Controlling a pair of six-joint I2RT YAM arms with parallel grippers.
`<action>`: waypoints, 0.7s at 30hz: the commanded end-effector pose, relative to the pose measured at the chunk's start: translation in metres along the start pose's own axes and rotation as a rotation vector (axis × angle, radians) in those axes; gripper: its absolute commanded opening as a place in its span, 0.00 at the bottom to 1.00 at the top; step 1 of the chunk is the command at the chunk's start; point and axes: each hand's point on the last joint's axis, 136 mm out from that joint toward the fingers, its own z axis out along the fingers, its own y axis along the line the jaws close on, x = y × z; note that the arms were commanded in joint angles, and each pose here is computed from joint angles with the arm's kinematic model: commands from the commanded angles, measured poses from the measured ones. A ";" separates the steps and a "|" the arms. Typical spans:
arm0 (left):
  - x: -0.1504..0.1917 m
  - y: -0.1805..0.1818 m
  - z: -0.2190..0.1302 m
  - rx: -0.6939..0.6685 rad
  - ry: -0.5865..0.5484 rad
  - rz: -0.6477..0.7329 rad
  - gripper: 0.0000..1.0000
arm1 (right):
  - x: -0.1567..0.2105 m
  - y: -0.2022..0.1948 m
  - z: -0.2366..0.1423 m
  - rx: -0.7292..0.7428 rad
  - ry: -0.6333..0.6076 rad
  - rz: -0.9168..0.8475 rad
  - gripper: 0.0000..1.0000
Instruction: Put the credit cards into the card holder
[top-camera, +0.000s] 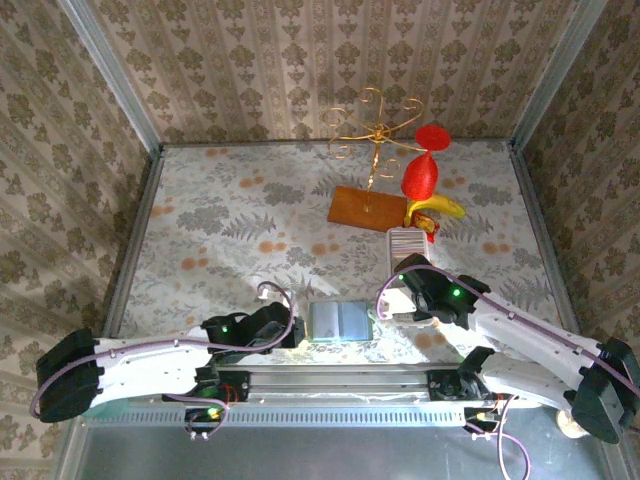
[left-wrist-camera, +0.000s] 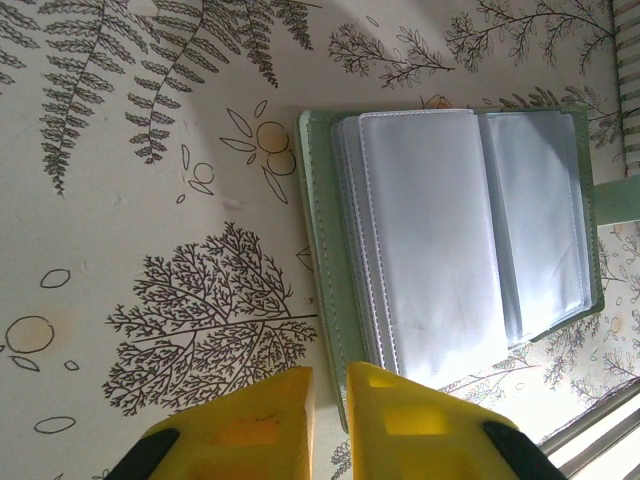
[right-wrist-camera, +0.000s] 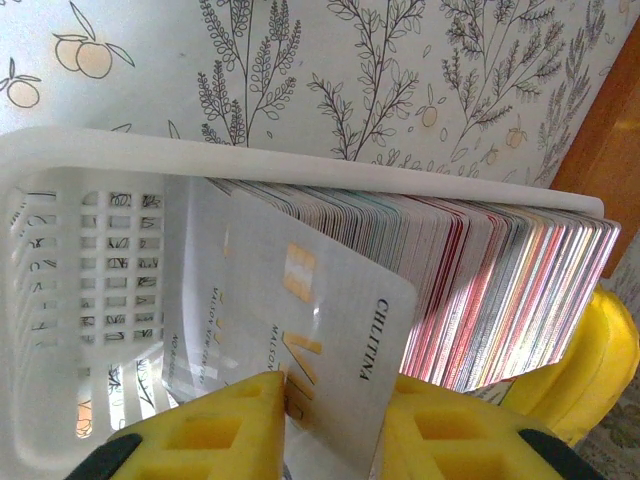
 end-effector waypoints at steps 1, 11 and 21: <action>-0.004 -0.007 -0.002 0.015 -0.011 -0.015 0.16 | 0.002 -0.017 -0.009 0.067 0.012 0.036 0.23; -0.004 -0.008 -0.002 0.015 -0.007 -0.011 0.14 | 0.003 -0.014 -0.020 0.065 -0.012 0.071 0.16; -0.006 -0.007 -0.006 0.011 -0.015 -0.009 0.14 | -0.015 0.014 -0.067 -0.077 -0.155 0.168 0.03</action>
